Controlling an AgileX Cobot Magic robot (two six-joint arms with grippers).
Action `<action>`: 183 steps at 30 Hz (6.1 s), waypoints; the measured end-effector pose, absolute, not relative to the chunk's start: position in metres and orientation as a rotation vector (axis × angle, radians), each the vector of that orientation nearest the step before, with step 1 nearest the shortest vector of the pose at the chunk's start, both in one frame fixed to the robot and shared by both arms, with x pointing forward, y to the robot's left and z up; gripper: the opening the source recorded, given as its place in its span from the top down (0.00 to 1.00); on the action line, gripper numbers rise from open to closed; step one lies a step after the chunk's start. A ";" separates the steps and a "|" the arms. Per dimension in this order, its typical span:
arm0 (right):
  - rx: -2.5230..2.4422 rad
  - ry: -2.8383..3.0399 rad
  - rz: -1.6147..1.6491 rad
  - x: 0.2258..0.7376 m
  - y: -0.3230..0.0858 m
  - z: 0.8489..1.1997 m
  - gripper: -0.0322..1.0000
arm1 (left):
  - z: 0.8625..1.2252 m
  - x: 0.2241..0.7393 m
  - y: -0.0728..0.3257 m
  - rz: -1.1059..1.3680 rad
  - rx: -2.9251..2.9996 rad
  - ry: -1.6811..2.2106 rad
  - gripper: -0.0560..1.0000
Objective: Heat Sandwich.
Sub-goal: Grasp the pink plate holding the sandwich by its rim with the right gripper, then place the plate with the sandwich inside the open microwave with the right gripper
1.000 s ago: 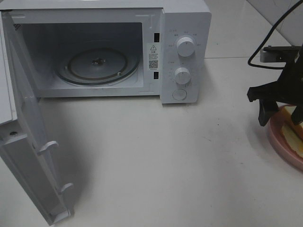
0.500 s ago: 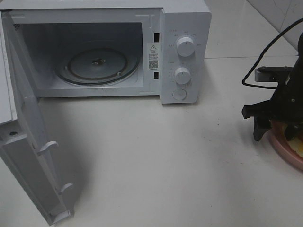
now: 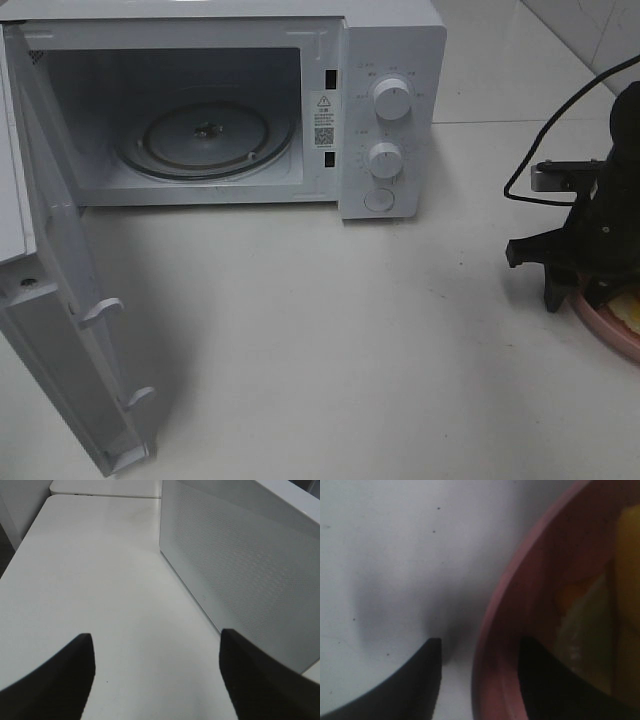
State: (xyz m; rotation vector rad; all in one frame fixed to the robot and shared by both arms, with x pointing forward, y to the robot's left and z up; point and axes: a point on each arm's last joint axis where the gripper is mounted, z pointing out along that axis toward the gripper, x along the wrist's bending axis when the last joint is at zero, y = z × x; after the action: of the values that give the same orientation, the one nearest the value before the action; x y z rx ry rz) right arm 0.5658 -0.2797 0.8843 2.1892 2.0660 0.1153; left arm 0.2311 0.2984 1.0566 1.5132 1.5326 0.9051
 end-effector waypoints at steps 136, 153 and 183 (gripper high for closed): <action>0.395 2.767 0.111 0.399 -0.083 1.015 0.93 | 1.057 0.231 0.298 0.905 1.513 1.533 0.31; -0.392 2.723 0.047 0.401 -0.078 1.016 0.93 | 1.057 0.231 0.298 0.905 1.513 1.533 0.31; -0.605 2.670 0.174 0.418 -0.043 0.992 0.93 | 1.057 0.231 0.298 0.905 1.513 1.533 0.31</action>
State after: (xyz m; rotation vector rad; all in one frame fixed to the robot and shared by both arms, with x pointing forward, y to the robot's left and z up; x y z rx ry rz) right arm 0.4176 -0.0428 0.9920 -0.6049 2.6704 0.1742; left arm 0.2311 0.2984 1.0566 1.5132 1.5326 0.9051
